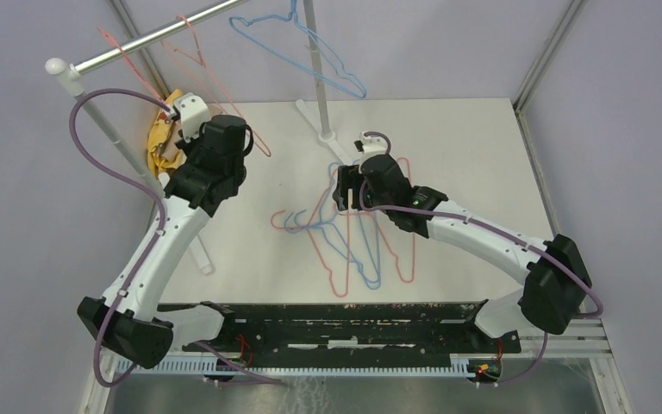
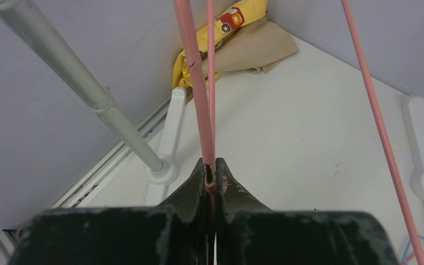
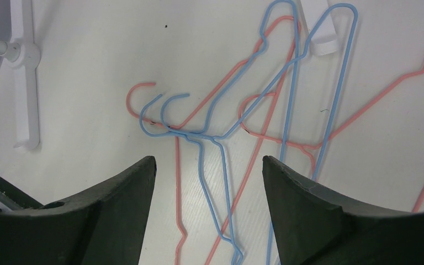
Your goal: Organize the hangers
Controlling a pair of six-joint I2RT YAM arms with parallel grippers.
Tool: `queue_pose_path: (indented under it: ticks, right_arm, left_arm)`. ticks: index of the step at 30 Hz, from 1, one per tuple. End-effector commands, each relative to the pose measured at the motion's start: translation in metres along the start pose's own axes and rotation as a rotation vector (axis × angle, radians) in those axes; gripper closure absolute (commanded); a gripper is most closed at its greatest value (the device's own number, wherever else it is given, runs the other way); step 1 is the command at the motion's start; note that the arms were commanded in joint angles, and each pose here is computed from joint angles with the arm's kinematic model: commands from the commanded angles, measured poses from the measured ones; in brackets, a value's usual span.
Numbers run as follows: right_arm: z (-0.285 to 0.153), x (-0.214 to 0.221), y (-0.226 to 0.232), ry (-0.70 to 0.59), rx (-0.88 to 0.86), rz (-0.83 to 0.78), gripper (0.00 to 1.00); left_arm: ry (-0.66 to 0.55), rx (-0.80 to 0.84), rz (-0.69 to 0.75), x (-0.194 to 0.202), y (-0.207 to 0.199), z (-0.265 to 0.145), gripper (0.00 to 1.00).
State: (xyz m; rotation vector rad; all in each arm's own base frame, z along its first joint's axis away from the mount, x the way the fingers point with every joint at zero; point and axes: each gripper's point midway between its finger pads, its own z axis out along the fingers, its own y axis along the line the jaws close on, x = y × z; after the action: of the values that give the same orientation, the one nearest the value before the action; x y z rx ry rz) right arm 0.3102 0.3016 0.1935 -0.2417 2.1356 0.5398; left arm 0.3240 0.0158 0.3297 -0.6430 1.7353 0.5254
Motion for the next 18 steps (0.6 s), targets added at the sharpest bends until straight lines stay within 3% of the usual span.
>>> queue_pose_path:
  ticks: [1, 8, 14, 18]
  right_arm:
    - [0.001, -0.019, 0.007, -0.042, -0.024, 0.009, 0.21]
    - [0.003, -0.012, 0.005, -0.027, -0.020, 0.006, 0.21]
    - [0.006, -0.007, 0.000, -0.016, -0.011, 0.010, 0.16]
    - [0.009, -0.002, -0.001, -0.009, -0.008, 0.010, 0.13]
  left_arm:
    - [-0.004, 0.017, -0.012, -0.019, -0.001, 0.013, 0.97]
    - [0.105, 0.028, 0.005, 0.014, 0.003, 0.043, 0.97]
    - [0.126, 0.082, -0.019, 0.027, 0.000, 0.039, 0.96]
    - [0.115, 0.170, -0.059, 0.029, -0.005, 0.030, 0.53]
